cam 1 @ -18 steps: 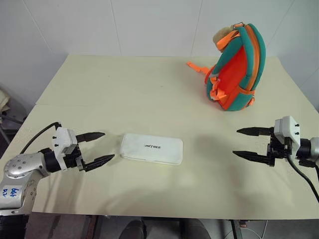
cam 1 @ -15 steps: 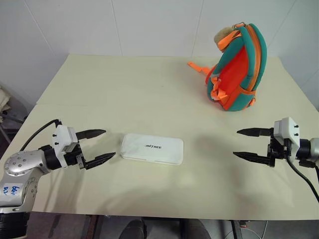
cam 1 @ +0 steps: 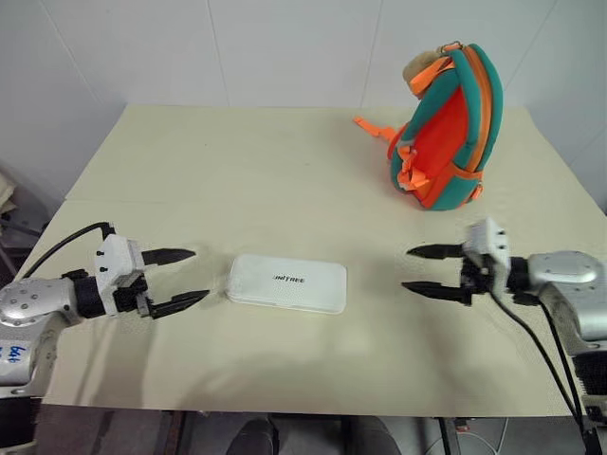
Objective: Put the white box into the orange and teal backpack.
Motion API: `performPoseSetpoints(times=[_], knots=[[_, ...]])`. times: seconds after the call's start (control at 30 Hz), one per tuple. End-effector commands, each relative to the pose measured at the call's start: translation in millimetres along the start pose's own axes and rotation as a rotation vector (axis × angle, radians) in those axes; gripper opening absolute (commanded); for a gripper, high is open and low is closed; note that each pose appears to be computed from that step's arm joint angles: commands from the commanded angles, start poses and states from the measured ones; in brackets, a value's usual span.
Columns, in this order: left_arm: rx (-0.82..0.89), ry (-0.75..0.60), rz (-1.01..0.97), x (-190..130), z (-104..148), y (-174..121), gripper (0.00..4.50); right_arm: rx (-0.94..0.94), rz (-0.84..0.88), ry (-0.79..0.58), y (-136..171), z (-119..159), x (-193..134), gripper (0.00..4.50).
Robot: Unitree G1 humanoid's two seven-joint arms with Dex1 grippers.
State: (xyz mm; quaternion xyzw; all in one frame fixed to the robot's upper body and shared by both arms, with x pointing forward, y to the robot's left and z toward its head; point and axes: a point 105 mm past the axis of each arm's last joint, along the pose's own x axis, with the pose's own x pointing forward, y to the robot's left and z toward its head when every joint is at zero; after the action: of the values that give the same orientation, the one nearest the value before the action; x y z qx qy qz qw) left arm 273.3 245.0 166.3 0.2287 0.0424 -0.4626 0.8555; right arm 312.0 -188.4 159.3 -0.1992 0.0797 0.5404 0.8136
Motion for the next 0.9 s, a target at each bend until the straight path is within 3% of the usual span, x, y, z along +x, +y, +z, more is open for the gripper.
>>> performPoseSetpoints(times=[0.03, 0.27, 0.33, 0.53, 0.9], knots=[[0.031, 0.037, 0.003, -7, -9, 2, 2.75, -0.017, -0.029, -0.022, -5, 11, 13, 2.59], [0.028, 0.054, 0.016, 11, -22, 16, 0.57, 0.005, -0.028, 0.012, -11, 5, 28, 0.17], [0.032, 0.047, 0.021, 19, -23, 19, 0.01, 0.024, -0.018, 0.037, -8, -3, 30, 0.14], [0.013, 0.012, -0.009, 40, -20, 15, 0.01, 0.087, 0.018, 0.092, 10, -22, 40, 0.14], [-0.024, 0.013, -0.080, 52, -20, 4, 0.01, 0.116, 0.019, 0.075, 23, -28, 62, 0.14]])
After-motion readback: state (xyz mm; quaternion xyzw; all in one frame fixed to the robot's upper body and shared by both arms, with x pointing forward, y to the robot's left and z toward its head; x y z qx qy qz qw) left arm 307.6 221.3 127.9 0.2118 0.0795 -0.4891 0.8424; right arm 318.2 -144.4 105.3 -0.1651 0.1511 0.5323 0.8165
